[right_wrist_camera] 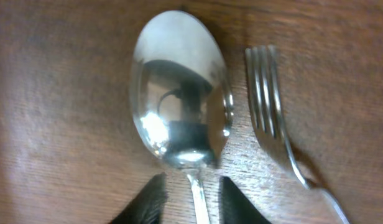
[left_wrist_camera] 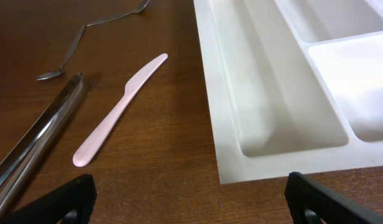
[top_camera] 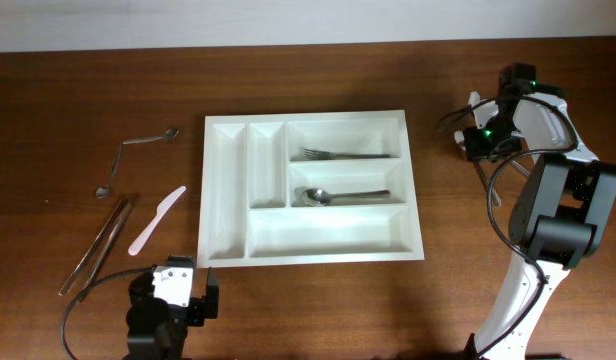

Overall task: Pack container
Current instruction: 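Lower the right gripper toward the remaining silver spoon's handle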

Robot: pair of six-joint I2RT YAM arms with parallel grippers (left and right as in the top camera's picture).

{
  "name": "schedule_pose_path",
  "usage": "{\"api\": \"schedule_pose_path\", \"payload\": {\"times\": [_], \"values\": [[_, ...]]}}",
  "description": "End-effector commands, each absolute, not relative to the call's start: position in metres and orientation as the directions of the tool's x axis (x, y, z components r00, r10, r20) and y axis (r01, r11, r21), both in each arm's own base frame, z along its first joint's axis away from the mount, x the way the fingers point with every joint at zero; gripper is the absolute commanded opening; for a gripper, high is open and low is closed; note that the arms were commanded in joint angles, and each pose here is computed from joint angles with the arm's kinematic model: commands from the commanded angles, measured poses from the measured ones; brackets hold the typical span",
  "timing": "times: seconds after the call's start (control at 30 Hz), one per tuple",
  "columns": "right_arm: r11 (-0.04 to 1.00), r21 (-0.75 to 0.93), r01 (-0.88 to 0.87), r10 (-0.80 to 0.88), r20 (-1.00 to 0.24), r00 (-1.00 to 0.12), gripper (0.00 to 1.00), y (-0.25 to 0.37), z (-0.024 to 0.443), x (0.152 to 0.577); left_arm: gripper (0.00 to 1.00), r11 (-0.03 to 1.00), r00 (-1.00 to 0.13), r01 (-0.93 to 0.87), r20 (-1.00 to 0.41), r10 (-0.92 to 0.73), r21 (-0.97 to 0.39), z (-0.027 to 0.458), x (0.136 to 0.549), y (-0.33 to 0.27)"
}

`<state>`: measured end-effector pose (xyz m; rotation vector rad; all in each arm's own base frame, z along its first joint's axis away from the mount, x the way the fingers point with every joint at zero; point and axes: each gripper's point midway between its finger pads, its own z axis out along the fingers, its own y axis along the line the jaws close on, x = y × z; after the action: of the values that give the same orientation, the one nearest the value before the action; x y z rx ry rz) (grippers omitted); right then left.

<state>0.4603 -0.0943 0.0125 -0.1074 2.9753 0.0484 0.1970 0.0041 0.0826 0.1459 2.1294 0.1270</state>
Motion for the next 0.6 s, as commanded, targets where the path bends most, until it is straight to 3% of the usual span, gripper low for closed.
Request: {"api": "schedule_pose_path", "payload": {"times": [0.0,0.33,0.4,0.5,0.57], "values": [[0.996,0.047,-0.081,-0.074,-0.144,-0.987,0.4,-0.088,-0.001,0.458,0.99,0.985,-0.53,0.058,-0.831,0.169,0.163,0.082,0.197,0.005],[0.995,0.072,-0.072,-0.065,-0.097,-0.993,0.36,-0.085,-0.023,0.452,0.99,0.985,-0.53,0.058,-0.831,0.169,0.163,0.082,0.197,0.005],[0.994,0.08,-0.072,-0.065,-0.089,-0.994,0.3,-0.084,-0.026,0.45,0.99,0.985,-0.53,0.058,-0.831,0.169,0.163,0.082,0.197,0.005],[0.994,0.079,-0.072,-0.065,-0.093,-0.994,0.11,-0.084,-0.027,0.452,0.99,0.985,-0.53,0.058,-0.831,0.169,0.163,0.082,0.197,0.005],[0.994,0.078,-0.072,-0.065,-0.095,-0.993,0.06,-0.084,-0.027,0.452,0.99,0.985,-0.53,0.058,-0.831,0.169,0.163,0.082,0.197,0.005]]}}
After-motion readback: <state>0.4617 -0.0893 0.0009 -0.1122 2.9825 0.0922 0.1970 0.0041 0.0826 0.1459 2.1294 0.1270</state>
